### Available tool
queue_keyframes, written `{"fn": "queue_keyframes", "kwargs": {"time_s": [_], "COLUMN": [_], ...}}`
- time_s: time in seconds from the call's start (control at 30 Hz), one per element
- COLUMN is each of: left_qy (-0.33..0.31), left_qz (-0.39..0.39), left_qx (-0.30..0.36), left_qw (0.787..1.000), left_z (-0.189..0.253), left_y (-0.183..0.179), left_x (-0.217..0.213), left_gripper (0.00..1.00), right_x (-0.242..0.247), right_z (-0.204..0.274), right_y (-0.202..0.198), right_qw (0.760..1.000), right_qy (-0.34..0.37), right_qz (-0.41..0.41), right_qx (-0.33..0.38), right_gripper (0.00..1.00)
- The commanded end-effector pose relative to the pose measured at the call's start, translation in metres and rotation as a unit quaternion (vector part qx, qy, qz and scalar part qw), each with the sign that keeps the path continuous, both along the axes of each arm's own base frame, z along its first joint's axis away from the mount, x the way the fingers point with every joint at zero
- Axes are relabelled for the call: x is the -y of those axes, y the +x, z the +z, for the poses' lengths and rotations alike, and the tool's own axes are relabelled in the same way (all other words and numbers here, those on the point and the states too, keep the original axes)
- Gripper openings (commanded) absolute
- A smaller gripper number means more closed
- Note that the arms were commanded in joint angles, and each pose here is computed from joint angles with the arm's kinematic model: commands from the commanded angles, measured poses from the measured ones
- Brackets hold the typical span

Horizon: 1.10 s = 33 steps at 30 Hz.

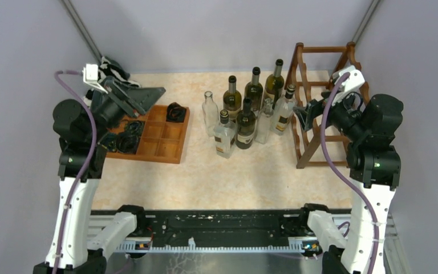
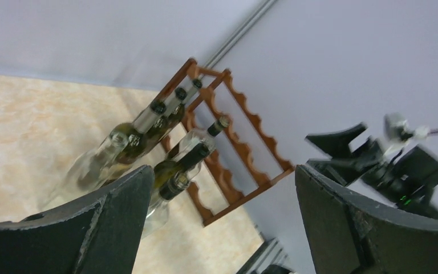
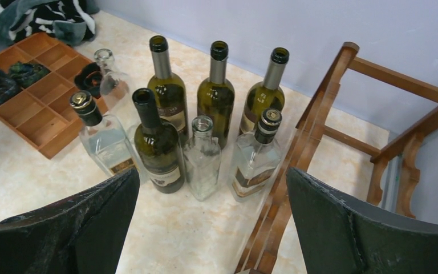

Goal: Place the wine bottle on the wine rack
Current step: Pick up the wine bottle from the center of the board.

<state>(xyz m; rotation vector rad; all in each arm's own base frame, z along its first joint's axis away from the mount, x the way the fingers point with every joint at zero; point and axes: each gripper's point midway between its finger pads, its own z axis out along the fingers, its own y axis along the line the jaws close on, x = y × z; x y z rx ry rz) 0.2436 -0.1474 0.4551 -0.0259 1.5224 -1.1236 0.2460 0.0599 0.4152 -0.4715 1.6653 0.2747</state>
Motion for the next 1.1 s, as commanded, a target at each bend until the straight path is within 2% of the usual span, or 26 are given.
{"fn": "queue_keyframes", "kwargs": {"time_s": [0.0, 0.13, 0.3, 0.5, 0.77, 0.87, 0.97, 1.07], "left_qy": [-0.095, -0.147, -0.175, -0.179, -0.174, -0.150, -0.091, -0.041], "left_qz": [0.006, 0.048, 0.041, 0.013, -0.003, -0.018, -0.020, -0.105], "left_qx": [-0.005, -0.004, 0.024, 0.038, 0.033, 0.067, 0.111, 0.171], "left_qw": [0.995, 0.988, 0.983, 0.983, 0.984, 0.986, 0.989, 0.979], "left_z": [0.073, 0.117, 0.164, 0.183, 0.173, 0.166, 0.131, 0.083], "left_y": [-0.003, -0.004, -0.017, -0.024, -0.025, -0.030, -0.023, -0.026], "left_x": [-0.005, -0.020, -0.022, -0.016, -0.011, -0.007, -0.002, 0.020], "left_gripper": [0.99, 0.99, 0.99, 0.99, 0.99, 0.99, 0.99, 0.99], "right_x": [-0.017, -0.021, -0.016, -0.005, 0.000, 0.002, -0.001, -0.002], "right_z": [0.024, 0.030, 0.035, 0.030, 0.017, 0.012, 0.011, 0.011], "right_y": [-0.002, 0.004, 0.013, 0.021, 0.028, 0.030, 0.027, 0.024], "right_qw": [0.998, 0.997, 0.996, 0.996, 0.996, 0.997, 0.997, 0.997], "right_qy": [0.012, 0.037, 0.057, 0.071, 0.077, 0.068, 0.049, 0.024], "right_qz": [0.049, 0.065, 0.066, 0.050, 0.044, 0.042, 0.062, 0.077], "right_qx": [0.027, 0.018, 0.011, 0.005, -0.008, -0.012, -0.012, -0.017], "right_gripper": [0.99, 0.99, 0.99, 0.99, 0.98, 0.98, 0.98, 0.98]}}
